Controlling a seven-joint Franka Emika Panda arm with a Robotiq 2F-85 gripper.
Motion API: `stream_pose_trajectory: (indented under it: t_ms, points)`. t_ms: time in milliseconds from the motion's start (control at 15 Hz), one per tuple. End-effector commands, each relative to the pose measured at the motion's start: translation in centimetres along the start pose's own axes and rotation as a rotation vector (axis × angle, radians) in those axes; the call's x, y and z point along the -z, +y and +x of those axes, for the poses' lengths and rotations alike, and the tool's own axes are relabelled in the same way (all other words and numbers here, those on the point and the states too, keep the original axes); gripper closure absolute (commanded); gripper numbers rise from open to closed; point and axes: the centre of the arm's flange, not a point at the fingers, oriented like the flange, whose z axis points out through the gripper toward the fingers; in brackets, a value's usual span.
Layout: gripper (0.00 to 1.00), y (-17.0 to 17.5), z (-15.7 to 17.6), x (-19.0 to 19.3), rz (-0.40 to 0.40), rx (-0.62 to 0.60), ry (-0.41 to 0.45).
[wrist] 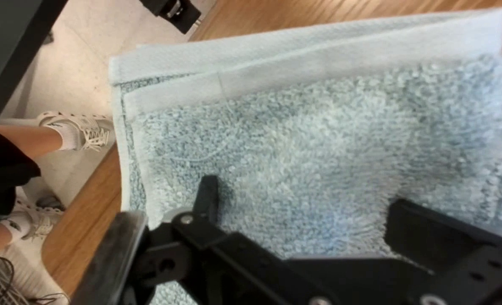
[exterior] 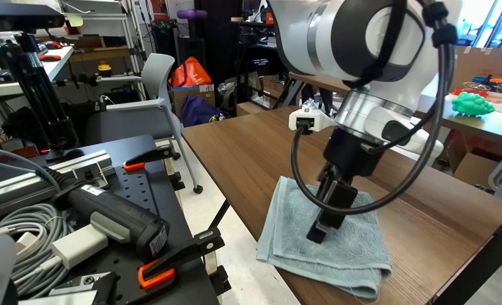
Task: Use the towel to wipe the table.
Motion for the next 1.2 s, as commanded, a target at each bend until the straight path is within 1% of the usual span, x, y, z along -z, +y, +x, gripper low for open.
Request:
stream_pose_trajectory:
  t_ms: [0, 133, 333, 400, 533, 600, 667, 1000, 1133]
  points:
    - [0.0, 0.9, 0.6, -0.1, 0.003, -0.019, -0.004]
    - [0.0, 1.4, 1.0, -0.2, 0.006, -0.032, -0.007]
    - [0.0, 1.1, 0.8, -0.2, 0.005, -0.037, -0.006]
    - [0.0, 0.3, 1.2, -0.5, 0.031, -0.067, 0.022]
    - [0.0, 0.0, 3.4, -0.3, 0.068, -0.133, 0.025]
    - [0.0, 0.3, 5.2, 0.1, 0.098, -0.183, 0.016]
    - [0.0, 0.7, 6.6, 0.7, 0.135, -0.227, 0.013]
    - [0.0, 3.0, 16.2, 2.7, 0.309, -0.417, -0.008]
    - [0.0, 3.7, 18.8, 3.2, 0.375, -0.45, -0.034]
